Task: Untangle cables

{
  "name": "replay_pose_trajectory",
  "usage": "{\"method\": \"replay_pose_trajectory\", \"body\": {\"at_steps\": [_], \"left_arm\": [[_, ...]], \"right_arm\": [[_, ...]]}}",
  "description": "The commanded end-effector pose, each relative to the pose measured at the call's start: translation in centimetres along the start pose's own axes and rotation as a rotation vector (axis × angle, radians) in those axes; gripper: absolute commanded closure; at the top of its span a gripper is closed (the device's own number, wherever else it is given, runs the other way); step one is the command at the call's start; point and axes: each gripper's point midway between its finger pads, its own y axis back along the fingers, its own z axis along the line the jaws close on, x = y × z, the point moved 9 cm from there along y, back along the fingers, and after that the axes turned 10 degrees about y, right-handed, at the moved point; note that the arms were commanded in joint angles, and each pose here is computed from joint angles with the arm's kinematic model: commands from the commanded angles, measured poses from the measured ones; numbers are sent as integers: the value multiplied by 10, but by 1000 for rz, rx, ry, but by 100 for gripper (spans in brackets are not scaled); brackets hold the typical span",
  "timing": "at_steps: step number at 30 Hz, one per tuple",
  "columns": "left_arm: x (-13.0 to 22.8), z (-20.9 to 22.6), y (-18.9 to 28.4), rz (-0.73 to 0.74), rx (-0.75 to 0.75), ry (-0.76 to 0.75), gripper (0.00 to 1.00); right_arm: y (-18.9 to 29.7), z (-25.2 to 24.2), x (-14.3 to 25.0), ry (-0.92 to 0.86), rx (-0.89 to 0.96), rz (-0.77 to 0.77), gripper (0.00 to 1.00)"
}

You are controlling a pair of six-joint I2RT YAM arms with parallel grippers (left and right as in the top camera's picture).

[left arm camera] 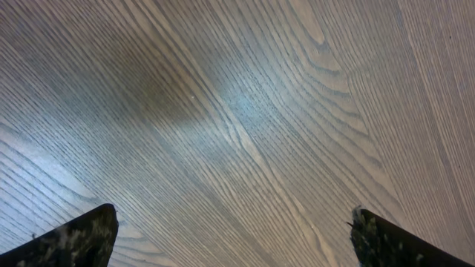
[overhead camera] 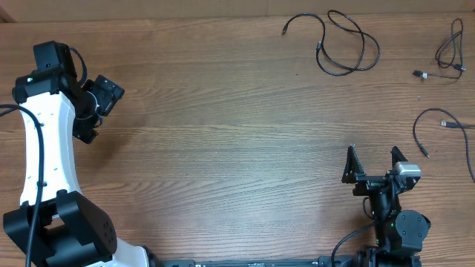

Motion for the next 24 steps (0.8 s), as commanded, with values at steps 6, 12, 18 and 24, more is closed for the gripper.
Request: {"method": "replay_pose_trajectory", "body": {"at_steps": [6, 12, 18, 24], "left_arm": [[2, -1, -4, 11, -5, -33, 0], [2, -1, -4, 11, -5, -33, 0], [2, -1, -4, 11, -4, -33, 1], [2, -1, -4, 11, -5, -33, 1]], "right_arm": [[0, -1, 2, 2, 7, -6, 0], [0, 0, 3, 103, 5, -3, 0], [0, 0, 3, 122, 5, -4, 0], [0, -1, 3, 122, 6, -4, 0]]}}
